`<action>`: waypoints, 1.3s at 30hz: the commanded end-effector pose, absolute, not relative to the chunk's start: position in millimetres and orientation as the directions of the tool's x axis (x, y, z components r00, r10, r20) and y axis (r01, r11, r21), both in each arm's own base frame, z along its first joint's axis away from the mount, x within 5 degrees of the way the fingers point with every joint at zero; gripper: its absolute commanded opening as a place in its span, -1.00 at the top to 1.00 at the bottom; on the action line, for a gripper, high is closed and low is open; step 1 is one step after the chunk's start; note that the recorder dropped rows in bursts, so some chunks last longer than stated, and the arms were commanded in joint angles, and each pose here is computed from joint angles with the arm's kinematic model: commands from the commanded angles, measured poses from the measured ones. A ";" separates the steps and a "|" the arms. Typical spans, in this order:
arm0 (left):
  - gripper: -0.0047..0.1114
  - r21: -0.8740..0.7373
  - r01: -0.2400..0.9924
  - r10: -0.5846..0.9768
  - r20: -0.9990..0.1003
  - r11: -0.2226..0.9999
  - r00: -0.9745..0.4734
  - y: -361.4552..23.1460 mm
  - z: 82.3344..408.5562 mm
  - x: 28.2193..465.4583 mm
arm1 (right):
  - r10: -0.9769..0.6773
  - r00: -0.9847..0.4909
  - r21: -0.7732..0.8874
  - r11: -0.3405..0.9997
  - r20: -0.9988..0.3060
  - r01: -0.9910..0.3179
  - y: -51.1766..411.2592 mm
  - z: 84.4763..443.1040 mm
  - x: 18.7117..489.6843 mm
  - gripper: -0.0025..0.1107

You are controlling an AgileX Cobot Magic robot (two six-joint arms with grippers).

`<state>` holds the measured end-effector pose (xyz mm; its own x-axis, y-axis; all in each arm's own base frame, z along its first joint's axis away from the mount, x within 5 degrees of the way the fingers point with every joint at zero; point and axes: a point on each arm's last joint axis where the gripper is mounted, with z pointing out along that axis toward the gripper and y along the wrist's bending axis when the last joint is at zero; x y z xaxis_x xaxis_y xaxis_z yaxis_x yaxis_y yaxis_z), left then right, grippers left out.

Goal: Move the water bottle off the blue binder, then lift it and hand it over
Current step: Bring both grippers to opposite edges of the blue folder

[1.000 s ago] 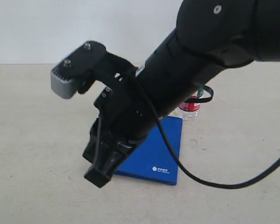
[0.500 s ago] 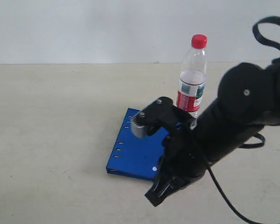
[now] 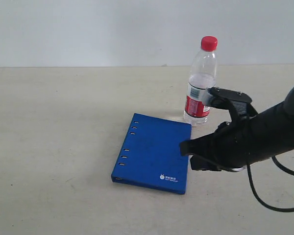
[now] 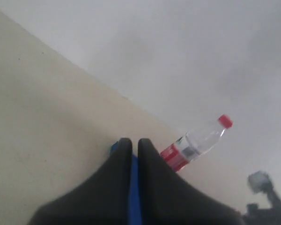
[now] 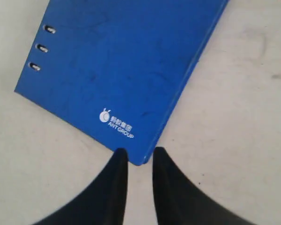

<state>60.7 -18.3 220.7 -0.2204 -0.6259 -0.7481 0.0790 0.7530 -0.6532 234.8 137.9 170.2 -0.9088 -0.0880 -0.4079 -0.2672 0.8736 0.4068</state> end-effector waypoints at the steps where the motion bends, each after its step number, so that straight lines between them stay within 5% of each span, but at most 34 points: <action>1: 0.84 -0.449 0.094 -0.380 -0.835 0.888 -0.398 -23.6 233.6 88.1 | -0.075 -0.913 0.418 0.872 -0.400 -0.255 120.7 171.3 241.1 0.31; 8: 0.80 -0.486 0.080 -0.294 -0.644 0.870 -0.706 -37.0 216.3 161.3 | -0.131 -0.926 0.451 0.843 -0.354 -0.292 108.9 171.0 238.8 0.27; 19: -0.21 -0.726 0.059 -0.268 -0.327 0.685 -0.906 -64.0 161.2 258.5 | -0.087 -0.900 0.393 0.879 -0.426 -0.271 104.9 171.4 247.8 0.26; 24: -0.22 -0.758 0.080 -0.241 -0.303 0.647 -0.922 -68.8 145.8 302.7 | 0.017 -0.879 0.404 0.892 -0.477 -0.202 103.3 174.5 256.3 0.26; 31: -0.21 -0.723 0.244 -0.136 -0.424 0.646 -0.895 -71.6 141.6 330.8 | 0.110 -0.874 0.502 0.849 -0.473 -0.164 110.6 171.5 263.3 0.26; 36: -0.21 -0.714 0.199 -0.141 -0.387 0.672 -0.911 -69.5 122.0 334.1 | 0.003 -0.952 0.637 0.744 -0.305 -0.202 131.8 135.0 268.1 0.25; 39: -0.21 -0.741 0.201 -0.122 -0.357 0.641 -0.926 -72.2 112.3 332.0 | -0.044 -0.957 0.626 0.748 -0.287 -0.222 133.5 117.7 272.1 -0.05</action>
